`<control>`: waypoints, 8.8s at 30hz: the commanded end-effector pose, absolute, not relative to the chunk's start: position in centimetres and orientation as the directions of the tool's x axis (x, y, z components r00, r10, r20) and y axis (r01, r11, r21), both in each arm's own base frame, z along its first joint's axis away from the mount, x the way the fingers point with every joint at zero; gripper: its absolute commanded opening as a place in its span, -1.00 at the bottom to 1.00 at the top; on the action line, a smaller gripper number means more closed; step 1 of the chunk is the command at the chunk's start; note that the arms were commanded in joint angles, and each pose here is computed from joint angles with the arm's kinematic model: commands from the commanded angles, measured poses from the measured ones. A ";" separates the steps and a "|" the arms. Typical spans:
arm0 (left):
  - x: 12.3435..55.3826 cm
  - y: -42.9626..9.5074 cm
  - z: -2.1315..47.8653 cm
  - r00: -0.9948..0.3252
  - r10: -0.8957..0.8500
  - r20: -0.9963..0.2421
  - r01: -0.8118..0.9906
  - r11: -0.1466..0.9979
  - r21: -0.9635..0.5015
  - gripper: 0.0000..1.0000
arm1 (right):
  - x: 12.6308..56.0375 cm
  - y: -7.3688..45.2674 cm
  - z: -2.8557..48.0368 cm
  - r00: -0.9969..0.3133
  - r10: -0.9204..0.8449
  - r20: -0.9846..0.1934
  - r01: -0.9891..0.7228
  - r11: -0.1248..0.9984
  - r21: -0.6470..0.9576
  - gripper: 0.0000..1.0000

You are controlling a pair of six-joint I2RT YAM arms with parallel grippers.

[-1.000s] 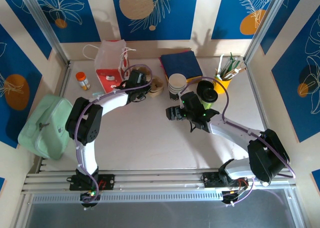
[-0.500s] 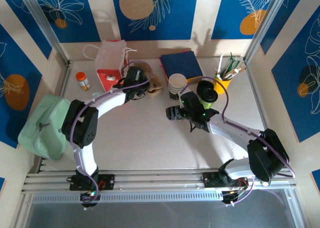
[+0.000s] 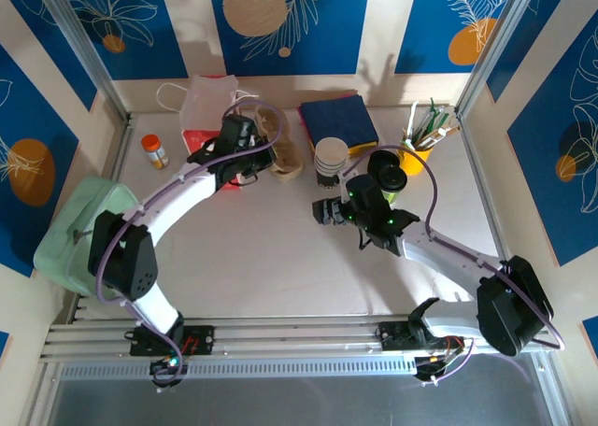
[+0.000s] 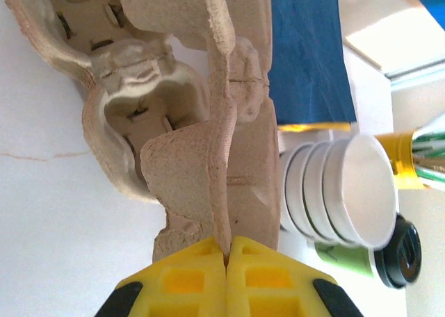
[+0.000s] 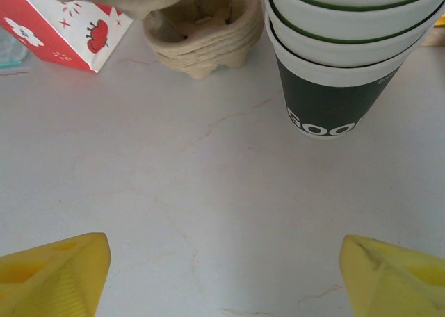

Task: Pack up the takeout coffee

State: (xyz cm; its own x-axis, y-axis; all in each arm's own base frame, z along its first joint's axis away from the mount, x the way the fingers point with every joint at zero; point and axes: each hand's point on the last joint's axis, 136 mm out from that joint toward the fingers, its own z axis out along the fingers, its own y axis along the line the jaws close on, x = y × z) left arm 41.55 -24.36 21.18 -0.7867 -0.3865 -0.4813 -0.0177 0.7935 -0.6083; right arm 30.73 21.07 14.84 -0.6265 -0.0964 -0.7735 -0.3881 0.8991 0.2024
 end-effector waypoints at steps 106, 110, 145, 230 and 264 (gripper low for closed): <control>18.6 -23.4 27.0 -0.875 0.300 -0.380 0.484 0.532 -0.695 -0.78 | 21.6 31.2 22.2 -0.430 -0.617 -0.659 -0.812 0.583 -0.016 0.01; 19.3 -23.0 27.7 -0.874 0.269 -0.404 0.483 0.564 -0.670 -0.47 | 21.6 30.6 21.6 -0.444 -0.632 -0.635 -0.805 0.592 -0.027 -0.02; 45.0 -1.6 34.6 -0.660 -0.171 -0.732 -0.084 0.984 -0.155 0.12 | 18.6 26.7 20.4 -0.501 -0.658 -0.562 -0.785 0.620 -0.026 -0.10; 25.4 -14.9 27.9 -0.901 -0.048 -0.432 0.165 0.882 -0.441 -1.00 | 15.0 24.0 29.7 -0.396 -0.602 -0.693 -0.830 0.557 -0.010 -0.09; 24.3 -24.7 28.0 -0.848 0.119 -0.517 0.451 0.675 -0.585 -1.00 | 15.2 27.4 39.6 -0.323 -0.551 -0.770 -0.909 0.408 0.088 -0.09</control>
State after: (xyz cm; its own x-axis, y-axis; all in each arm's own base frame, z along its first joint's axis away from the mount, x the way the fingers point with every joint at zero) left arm 24.66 -23.84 26.53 -0.8831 0.1092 -0.4563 0.3833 0.7287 -0.5675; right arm 15.72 26.65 38.48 -0.3524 -0.5619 -0.7484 -0.8773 0.4768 0.0551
